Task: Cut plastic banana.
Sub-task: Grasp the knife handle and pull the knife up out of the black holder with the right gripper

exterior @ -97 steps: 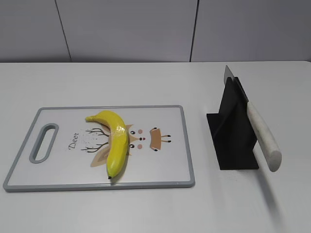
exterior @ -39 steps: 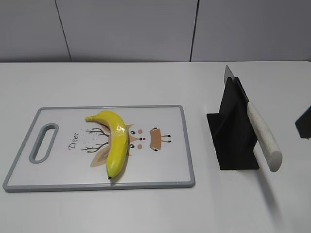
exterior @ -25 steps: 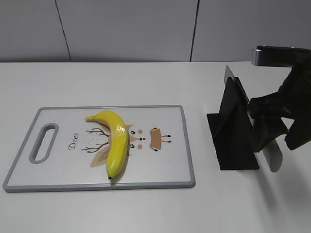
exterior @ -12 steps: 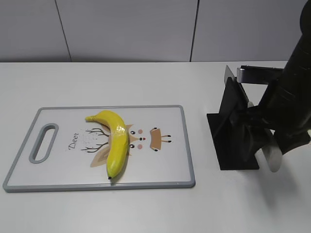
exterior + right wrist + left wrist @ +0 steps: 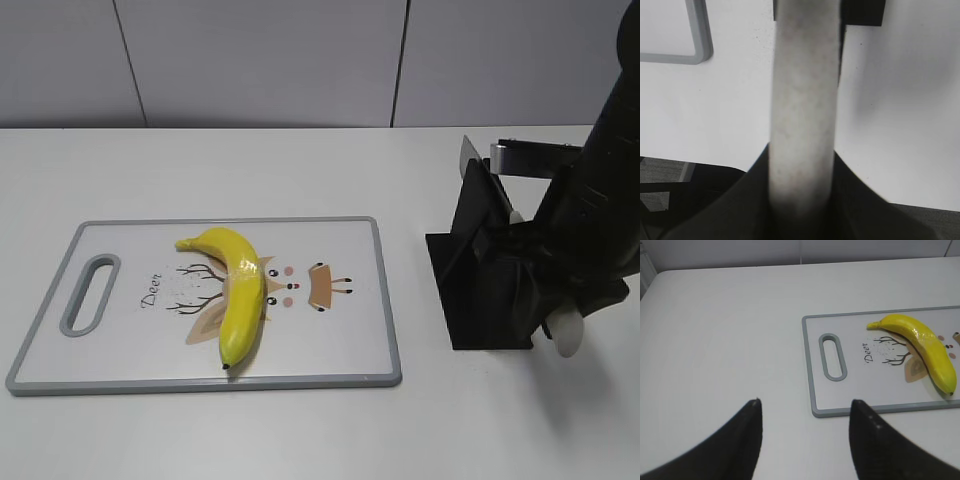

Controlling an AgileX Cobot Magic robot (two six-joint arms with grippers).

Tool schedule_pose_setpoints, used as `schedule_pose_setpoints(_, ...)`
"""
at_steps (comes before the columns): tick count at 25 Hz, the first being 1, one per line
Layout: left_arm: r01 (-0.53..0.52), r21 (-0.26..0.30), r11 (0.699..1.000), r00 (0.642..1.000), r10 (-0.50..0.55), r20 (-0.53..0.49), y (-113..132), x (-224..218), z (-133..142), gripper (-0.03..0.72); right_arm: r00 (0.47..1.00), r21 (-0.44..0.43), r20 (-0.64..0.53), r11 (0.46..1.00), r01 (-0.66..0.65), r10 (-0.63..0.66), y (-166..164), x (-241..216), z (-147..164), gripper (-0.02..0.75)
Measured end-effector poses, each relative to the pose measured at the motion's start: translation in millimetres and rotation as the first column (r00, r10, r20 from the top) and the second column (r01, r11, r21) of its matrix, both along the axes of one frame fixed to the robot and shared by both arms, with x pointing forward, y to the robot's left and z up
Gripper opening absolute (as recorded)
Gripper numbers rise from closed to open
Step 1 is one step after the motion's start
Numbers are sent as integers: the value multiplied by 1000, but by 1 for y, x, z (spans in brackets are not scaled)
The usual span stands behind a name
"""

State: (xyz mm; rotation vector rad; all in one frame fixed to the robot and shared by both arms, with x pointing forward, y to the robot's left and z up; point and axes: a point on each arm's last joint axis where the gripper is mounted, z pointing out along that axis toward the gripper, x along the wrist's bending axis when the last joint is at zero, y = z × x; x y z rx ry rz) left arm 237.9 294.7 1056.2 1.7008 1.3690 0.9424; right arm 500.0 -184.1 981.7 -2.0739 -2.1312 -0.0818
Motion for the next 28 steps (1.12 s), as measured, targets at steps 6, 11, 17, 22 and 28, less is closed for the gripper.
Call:
schedule_pose_setpoints(6,0,0,1000,1000,0,0,0,0,0,535,998,21,69,1000,0,-2,0,1,24,166)
schedule_pose_setpoints(11,0,0,1000,1000,0,0,0,0,0,533,989,-14,146,1000,-18,20,-7,-4,48,166)
schedule_pose_setpoints(17,0,0,1000,1000,0,0,0,0,0,533,969,5,247,1000,-26,24,-12,-13,81,164)
schedule_pose_setpoints(22,0,0,1000,1000,0,0,0,0,0,528,924,10,362,991,-131,119,-11,-10,116,165)
schedule_pose_setpoints(28,6,20,1000,998,-8,61,0,7,25,528,845,-12,490,971,-239,214,-5,6,153,164)
